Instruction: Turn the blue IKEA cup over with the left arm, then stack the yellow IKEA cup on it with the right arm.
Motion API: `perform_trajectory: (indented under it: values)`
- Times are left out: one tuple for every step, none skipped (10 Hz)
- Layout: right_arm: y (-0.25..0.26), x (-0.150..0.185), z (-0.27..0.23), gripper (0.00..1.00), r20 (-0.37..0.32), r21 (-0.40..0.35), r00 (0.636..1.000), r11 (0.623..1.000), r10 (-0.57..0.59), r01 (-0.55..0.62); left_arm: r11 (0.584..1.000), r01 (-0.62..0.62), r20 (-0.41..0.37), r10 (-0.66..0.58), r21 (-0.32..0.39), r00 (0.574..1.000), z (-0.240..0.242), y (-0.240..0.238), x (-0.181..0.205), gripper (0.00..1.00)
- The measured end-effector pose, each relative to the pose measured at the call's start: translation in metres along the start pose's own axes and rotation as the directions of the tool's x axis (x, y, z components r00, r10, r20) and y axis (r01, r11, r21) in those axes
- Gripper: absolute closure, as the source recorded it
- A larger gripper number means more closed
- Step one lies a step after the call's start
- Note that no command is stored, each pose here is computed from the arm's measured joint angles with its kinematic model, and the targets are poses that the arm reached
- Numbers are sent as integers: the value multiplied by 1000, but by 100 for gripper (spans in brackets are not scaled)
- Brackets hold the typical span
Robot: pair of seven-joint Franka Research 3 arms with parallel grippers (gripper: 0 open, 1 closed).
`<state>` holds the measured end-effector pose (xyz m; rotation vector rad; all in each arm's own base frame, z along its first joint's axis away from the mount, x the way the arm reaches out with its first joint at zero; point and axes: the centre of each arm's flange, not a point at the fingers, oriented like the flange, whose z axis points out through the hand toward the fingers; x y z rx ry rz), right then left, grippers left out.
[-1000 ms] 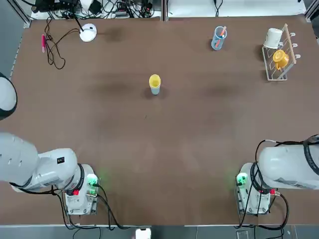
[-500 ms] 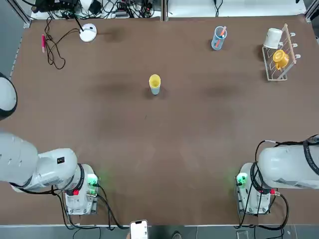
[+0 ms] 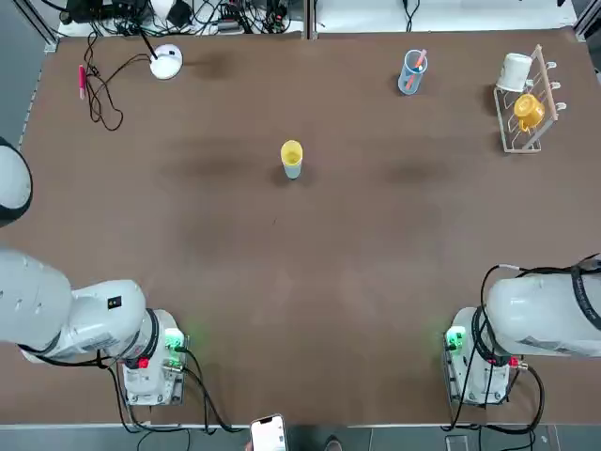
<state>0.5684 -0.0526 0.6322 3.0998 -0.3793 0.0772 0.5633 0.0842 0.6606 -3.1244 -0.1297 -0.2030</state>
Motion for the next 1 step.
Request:
perform_trajectory:
  values:
    - [0,0,0,0,0,0,1000,1000,0,0,1000,-3,0,3,0,1000,0,1,0,1]
